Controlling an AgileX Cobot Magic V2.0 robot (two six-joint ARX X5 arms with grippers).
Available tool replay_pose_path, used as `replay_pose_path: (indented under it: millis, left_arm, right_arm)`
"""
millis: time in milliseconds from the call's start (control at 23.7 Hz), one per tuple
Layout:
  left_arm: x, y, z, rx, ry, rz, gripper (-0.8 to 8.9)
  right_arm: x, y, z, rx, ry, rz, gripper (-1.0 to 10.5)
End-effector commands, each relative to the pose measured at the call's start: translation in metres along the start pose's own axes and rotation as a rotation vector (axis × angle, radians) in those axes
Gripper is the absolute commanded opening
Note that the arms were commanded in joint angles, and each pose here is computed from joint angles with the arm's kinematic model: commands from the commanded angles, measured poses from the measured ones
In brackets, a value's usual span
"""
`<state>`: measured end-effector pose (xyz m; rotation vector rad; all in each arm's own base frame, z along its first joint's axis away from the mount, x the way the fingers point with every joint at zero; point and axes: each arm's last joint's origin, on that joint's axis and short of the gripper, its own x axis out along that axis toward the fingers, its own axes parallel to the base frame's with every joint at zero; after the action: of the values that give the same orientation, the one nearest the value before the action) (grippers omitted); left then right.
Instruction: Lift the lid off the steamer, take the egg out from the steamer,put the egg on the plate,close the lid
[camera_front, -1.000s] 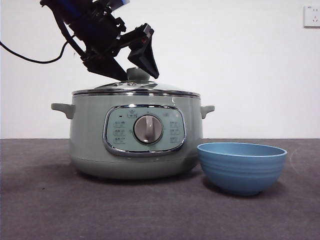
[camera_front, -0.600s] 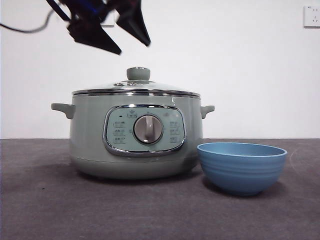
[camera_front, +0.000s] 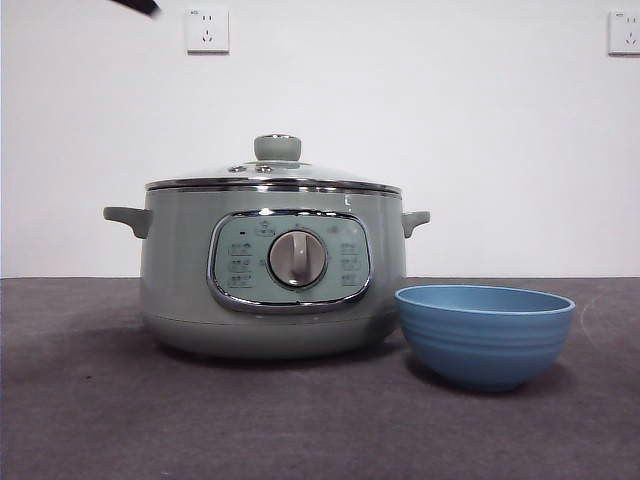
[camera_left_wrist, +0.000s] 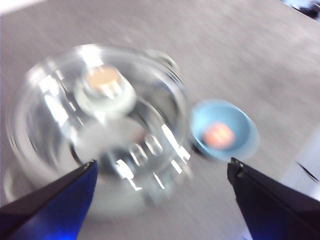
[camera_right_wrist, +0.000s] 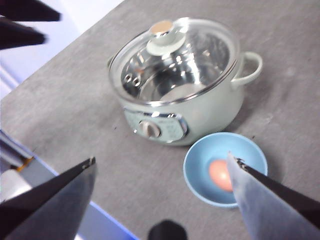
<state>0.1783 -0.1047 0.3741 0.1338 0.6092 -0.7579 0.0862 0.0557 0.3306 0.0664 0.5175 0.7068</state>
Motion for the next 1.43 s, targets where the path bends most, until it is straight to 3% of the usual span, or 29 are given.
replay_pose_path:
  millis: [42, 295, 632, 717, 801, 885, 1433]
  left_arm:
    - [-0.019, -0.007, -0.012, -0.008, 0.043, -0.035, 4.40]
    - [-0.047, -0.016, -0.032, -0.033, 0.134, -0.041, 4.40]
    - [-0.051, -0.018, -0.038, -0.046, 0.176, -0.045, 4.08]
    - [-0.051, -0.018, -0.038, -0.046, 0.176, -0.045, 2.38]
    - [-0.050, -0.018, -0.038, -0.046, 0.176, -0.044, -0.18]
    - [-0.050, -0.018, -0.038, -0.045, 0.176, -0.044, -0.06]
    - [-0.050, -0.017, -0.038, -0.044, 0.176, -0.036, -0.04]
  right_arm:
    - [0.000, 0.001, -0.002, 0.009, 0.018, 0.017, 4.4]
    - [-0.001, 0.000, -0.010, 0.034, 0.110, 0.027, 4.4]
    - [-0.001, 0.000, -0.015, 0.048, 0.156, 0.021, 4.3]
    - [-0.001, 0.000, -0.016, 0.050, 0.163, 0.020, 3.0]
    - [-0.002, 0.000, -0.016, 0.051, 0.168, 0.020, 0.8]
    - [-0.002, 0.000, -0.016, 0.050, 0.169, 0.020, -0.1]
    - [-0.002, -0.001, -0.016, 0.050, 0.168, 0.015, 0.0]
